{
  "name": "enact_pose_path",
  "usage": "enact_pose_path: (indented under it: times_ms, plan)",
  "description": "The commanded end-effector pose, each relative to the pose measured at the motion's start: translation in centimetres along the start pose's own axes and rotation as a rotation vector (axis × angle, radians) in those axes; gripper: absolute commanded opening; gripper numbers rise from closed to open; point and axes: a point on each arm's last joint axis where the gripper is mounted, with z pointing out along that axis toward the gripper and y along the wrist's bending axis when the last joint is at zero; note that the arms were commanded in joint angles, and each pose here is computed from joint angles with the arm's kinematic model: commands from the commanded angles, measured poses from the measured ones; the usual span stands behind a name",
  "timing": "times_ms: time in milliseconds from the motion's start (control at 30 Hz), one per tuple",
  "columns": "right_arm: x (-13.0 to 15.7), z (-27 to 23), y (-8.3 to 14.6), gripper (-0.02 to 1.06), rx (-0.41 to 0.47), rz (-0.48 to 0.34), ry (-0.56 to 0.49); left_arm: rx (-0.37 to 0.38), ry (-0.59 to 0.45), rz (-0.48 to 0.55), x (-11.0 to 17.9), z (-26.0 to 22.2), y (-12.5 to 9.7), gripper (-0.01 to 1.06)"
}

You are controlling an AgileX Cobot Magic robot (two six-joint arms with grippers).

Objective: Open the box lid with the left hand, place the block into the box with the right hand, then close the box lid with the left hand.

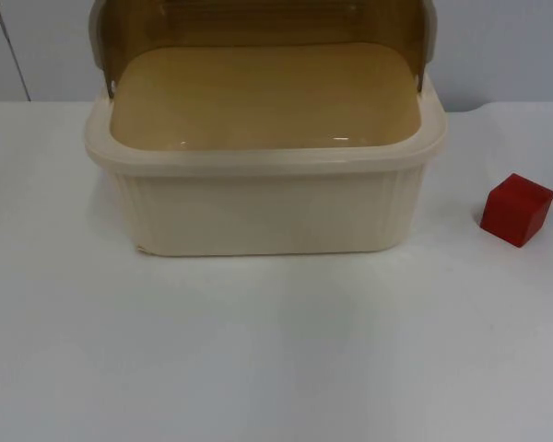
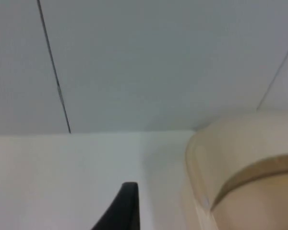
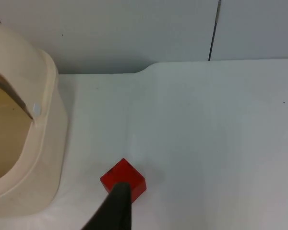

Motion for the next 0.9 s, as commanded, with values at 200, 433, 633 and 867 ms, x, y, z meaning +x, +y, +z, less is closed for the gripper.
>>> enact_pose_path:
  times_ms: [200,433,633,867]
  plan:
    - [-0.1,-0.1,0.0,1.04,0.004,-0.083,-0.023,0.015,0.012,-0.017,0.0,-0.3,-0.2,1.04]
    - [-0.4,1.2,0.1,1.04,-0.014,-0.056,-0.037,0.028,0.074,-0.009,0.6,-0.8,-0.4,1.04]
    - [0.7,5.8,0.1,1.04,-0.014,-0.079,0.112,0.044,0.075,0.049,0.6,-1.8,-0.7,1.04]
    - [3.7,11.9,0.0,1.04,-0.024,-0.130,0.245,0.014,0.022,0.091,0.1,-4.0,-0.9,1.04]
